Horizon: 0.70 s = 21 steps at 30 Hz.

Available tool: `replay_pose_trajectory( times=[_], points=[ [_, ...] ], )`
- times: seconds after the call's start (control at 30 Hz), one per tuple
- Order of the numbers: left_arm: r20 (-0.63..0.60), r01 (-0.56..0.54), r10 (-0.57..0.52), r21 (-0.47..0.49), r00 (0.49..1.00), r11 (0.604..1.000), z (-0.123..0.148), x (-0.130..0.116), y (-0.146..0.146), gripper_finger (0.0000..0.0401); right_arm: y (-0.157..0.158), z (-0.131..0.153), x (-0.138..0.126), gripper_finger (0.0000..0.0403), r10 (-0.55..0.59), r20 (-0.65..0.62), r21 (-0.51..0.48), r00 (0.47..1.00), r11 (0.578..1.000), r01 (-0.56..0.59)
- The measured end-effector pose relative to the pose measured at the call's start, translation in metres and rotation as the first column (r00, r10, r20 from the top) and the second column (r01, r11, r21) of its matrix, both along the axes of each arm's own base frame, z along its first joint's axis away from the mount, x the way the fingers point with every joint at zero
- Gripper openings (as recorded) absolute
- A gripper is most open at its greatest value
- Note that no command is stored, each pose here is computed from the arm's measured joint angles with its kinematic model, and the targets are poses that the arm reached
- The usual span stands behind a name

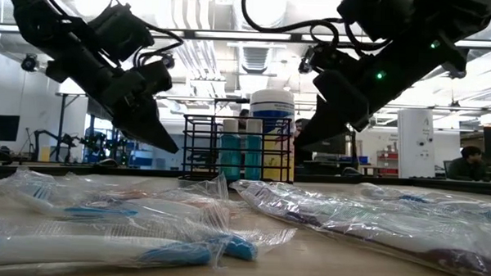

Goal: Pick & Place toothbrushing station
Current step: Adjust the black wire organizer

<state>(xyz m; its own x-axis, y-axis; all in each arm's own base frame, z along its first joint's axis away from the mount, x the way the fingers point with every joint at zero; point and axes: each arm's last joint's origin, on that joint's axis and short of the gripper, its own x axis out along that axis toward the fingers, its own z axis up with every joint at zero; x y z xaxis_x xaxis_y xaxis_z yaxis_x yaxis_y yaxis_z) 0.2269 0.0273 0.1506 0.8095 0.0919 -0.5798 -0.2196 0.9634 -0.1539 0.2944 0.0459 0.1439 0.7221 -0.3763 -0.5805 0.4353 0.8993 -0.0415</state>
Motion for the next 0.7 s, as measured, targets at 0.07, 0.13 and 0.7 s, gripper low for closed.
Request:
replay_pose_trajectory(
  times=[0.07, 0.13, 0.7],
  points=[
    [0.004, 0.001, -0.001, 0.001, 1.000, 1.000, 0.001, 0.002, 0.000, 0.0001, 0.000, 0.000, 0.000, 0.0008, 0.000, 0.001, 0.000, 1.000, 1.000, 0.000],
    [0.019, 0.003, -0.003, 0.008, 1.000, 1.000, 0.005, 0.007, 0.001, 0.0001, 0.000, -0.002, 0.001, 0.0008, 0.002, 0.005, -0.001, 1.000, 1.000, -0.002],
    [-0.005, 0.005, -0.005, 0.025, 1.000, 1.000, 0.005, 0.018, 0.006, 0.0000, 0.002, -0.015, 0.006, 0.0008, 0.007, -0.005, 0.000, 1.000, 1.000, -0.007]
  ],
)
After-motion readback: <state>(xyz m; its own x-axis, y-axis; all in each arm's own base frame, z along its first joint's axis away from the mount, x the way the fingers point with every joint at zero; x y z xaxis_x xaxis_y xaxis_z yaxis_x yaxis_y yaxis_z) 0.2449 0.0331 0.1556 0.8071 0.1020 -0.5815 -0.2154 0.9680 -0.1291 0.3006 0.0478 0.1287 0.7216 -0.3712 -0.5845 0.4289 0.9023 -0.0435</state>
